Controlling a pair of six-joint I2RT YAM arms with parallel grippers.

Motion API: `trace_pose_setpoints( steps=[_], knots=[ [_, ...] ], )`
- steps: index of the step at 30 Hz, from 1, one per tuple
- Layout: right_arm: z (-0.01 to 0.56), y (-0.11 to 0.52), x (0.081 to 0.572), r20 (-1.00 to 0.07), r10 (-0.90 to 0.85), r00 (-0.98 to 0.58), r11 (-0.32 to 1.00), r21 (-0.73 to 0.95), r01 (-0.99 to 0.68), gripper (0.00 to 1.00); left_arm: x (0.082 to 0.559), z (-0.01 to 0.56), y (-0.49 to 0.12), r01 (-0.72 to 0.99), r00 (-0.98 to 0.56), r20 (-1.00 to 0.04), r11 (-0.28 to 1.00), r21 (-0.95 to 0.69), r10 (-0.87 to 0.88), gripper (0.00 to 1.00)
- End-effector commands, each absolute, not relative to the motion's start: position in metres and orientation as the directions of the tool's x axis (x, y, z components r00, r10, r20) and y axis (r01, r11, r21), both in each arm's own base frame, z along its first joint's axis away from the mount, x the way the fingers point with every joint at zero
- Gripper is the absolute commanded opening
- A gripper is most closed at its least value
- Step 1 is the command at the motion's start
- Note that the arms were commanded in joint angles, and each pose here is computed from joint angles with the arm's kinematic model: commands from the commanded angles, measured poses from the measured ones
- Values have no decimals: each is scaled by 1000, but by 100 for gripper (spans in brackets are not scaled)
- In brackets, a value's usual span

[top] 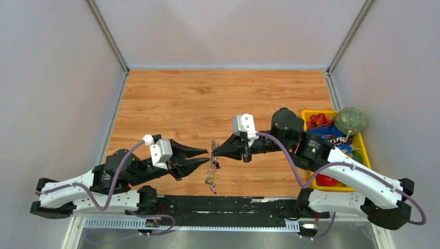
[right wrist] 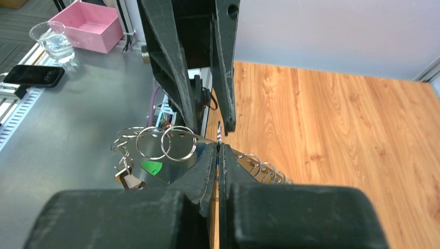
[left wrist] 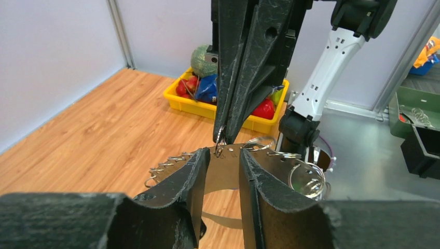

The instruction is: Put the keys on the keyring

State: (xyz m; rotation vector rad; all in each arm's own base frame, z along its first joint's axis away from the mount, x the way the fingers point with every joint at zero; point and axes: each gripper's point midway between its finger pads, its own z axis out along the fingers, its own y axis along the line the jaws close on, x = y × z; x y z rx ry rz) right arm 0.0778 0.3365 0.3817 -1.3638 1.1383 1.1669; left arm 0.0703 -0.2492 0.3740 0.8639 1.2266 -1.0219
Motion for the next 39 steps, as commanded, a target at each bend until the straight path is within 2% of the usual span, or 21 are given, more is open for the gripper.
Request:
trace_pose_setpoints(
  steps=[1, 5, 20, 39],
  knots=[
    [399, 335, 75, -994, -69, 86, -90, -79, -993, 0, 64, 382, -237, 952, 10, -993, 304, -25, -114, 40],
    [389, 336, 72, -989, -139, 53, -118, -37, -992, 0, 62, 381, -234, 955, -4, -999, 297, -20, -54, 46],
    [376, 333, 59, -958, -285, -13, -189, 70, -979, 0, 60, 356, -249, 964, -2, -989, 263, 37, 149, 46],
    [366, 337, 54, -942, -334, -12, -197, 82, -977, 0, 54, 361, -253, 973, 16, -990, 225, 48, 140, 43]
  ],
)
